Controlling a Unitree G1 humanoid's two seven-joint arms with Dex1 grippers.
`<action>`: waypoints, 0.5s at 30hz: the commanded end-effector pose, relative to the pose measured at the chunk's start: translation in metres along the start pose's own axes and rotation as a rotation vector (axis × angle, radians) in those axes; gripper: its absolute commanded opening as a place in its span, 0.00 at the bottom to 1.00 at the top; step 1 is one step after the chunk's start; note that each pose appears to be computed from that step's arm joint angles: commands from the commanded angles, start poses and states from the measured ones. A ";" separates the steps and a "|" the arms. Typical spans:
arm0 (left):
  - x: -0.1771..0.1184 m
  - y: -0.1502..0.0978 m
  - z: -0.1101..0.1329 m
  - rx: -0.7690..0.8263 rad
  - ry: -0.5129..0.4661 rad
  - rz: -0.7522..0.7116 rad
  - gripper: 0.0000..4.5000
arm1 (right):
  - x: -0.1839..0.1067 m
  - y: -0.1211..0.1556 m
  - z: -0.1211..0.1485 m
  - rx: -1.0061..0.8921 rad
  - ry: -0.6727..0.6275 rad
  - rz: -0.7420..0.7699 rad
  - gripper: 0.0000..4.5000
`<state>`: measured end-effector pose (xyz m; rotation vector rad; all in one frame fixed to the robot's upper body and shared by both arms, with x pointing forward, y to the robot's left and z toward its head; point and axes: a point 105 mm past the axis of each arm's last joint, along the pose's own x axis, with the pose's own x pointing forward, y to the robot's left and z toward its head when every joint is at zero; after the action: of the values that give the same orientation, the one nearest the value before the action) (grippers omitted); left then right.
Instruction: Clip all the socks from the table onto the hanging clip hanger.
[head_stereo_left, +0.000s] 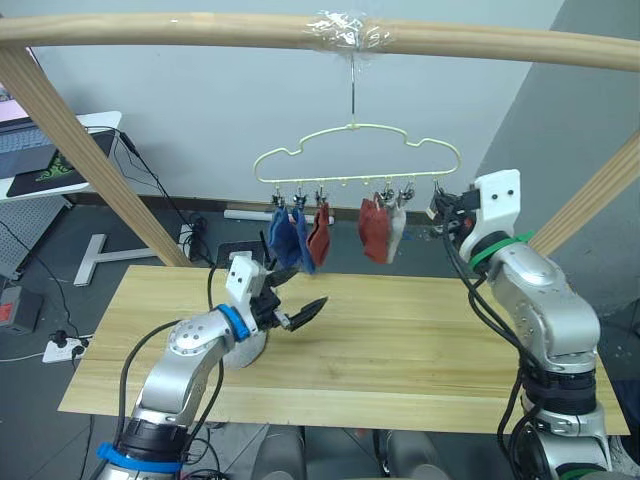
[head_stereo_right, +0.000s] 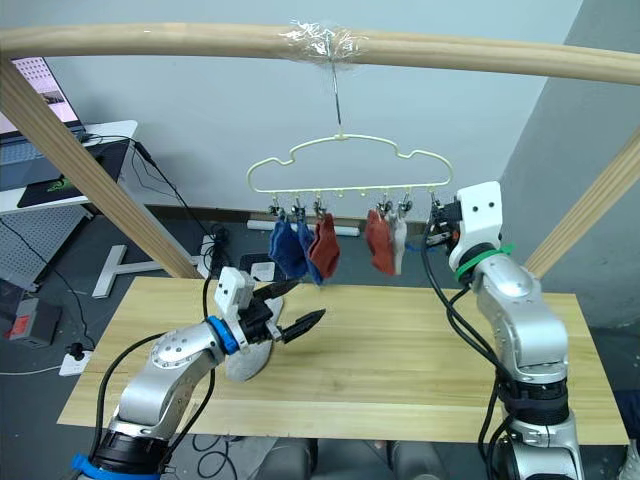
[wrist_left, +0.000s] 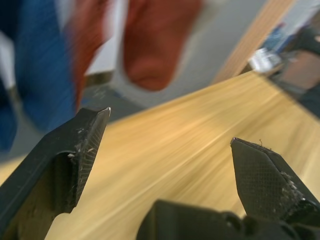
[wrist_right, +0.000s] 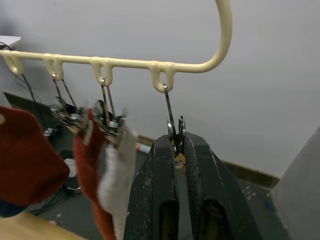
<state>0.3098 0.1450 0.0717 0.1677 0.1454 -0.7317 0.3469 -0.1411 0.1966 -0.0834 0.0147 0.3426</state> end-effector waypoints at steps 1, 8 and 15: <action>-0.007 0.033 -0.023 0.060 0.110 0.173 1.00 | -0.009 0.006 0.013 0.060 0.007 0.060 0.00; -0.012 0.060 -0.056 0.054 0.236 0.323 1.00 | -0.011 -0.001 0.023 0.148 0.062 0.073 0.00; -0.009 0.067 -0.089 -0.007 0.357 0.361 1.00 | -0.010 -0.005 0.023 0.150 0.089 0.069 0.00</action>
<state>0.3375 0.2132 -0.0079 0.2842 0.4450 -0.3654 0.3402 -0.1447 0.2082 0.0483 0.1754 0.4102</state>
